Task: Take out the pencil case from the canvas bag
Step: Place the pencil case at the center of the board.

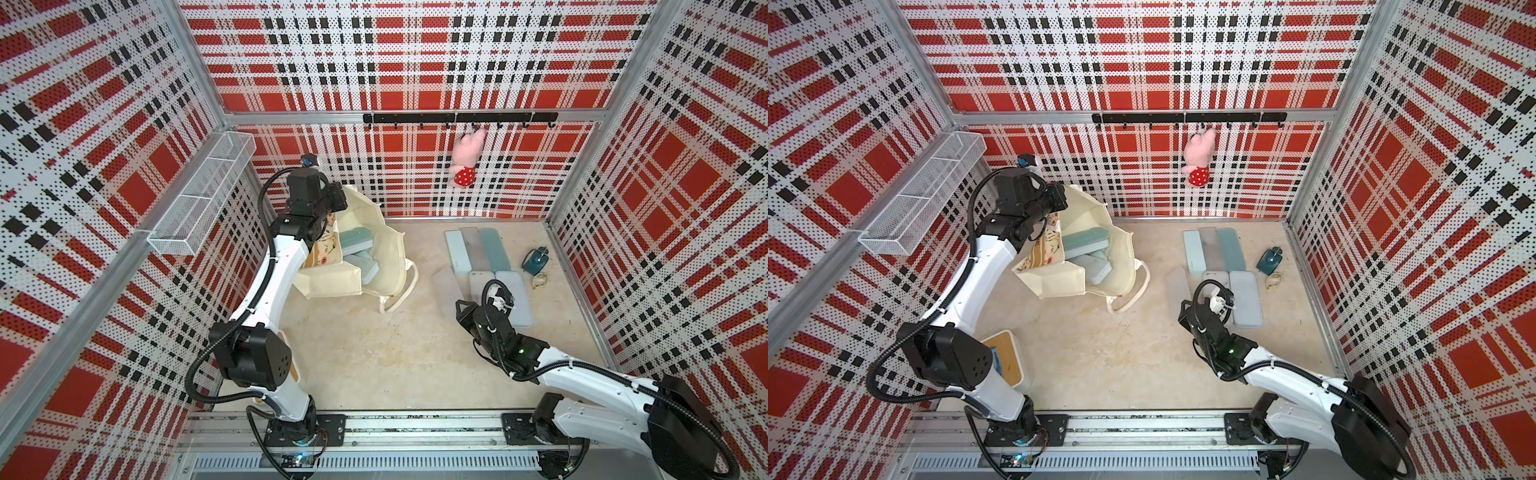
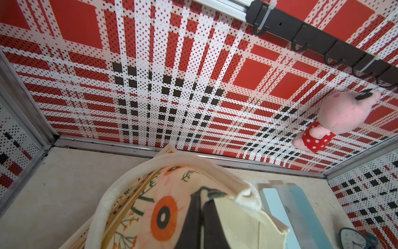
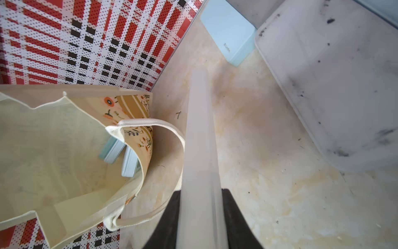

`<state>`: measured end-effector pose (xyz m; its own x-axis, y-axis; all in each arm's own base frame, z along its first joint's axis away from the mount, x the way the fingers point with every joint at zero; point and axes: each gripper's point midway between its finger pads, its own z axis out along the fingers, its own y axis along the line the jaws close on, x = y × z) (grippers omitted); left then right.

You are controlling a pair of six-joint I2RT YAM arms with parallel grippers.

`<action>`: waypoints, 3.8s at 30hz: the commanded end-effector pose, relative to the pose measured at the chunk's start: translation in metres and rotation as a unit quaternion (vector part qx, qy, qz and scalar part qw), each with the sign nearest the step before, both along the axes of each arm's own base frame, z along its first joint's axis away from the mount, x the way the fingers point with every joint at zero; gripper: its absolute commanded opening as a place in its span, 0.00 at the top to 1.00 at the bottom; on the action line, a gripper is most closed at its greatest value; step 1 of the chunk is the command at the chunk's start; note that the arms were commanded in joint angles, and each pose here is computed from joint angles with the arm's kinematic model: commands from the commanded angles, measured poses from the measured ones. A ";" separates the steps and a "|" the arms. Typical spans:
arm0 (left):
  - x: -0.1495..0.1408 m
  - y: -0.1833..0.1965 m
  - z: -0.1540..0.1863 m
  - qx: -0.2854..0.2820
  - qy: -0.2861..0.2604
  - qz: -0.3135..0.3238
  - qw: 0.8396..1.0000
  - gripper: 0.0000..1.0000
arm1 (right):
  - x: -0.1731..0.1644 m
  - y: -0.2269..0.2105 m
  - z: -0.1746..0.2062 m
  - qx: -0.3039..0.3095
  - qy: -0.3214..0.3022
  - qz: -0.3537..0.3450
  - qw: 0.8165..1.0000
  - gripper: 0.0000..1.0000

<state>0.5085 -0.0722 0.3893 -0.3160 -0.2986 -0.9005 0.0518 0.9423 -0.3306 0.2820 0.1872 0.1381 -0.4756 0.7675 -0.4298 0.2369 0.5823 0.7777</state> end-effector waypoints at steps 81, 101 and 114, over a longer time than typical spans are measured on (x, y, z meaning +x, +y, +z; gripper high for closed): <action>-0.053 0.034 0.063 -0.139 -0.112 -0.062 0.982 1.00 | 0.088 -0.011 -0.125 -0.513 0.255 0.197 0.795 0.47; -0.053 0.023 0.059 -0.136 -0.106 -0.071 0.982 1.00 | 0.095 -0.030 -0.123 -0.525 0.262 0.178 0.790 0.47; -0.047 -0.014 0.065 -0.119 -0.108 -0.125 0.979 1.00 | 0.112 0.009 0.005 -0.396 0.051 0.159 0.903 0.23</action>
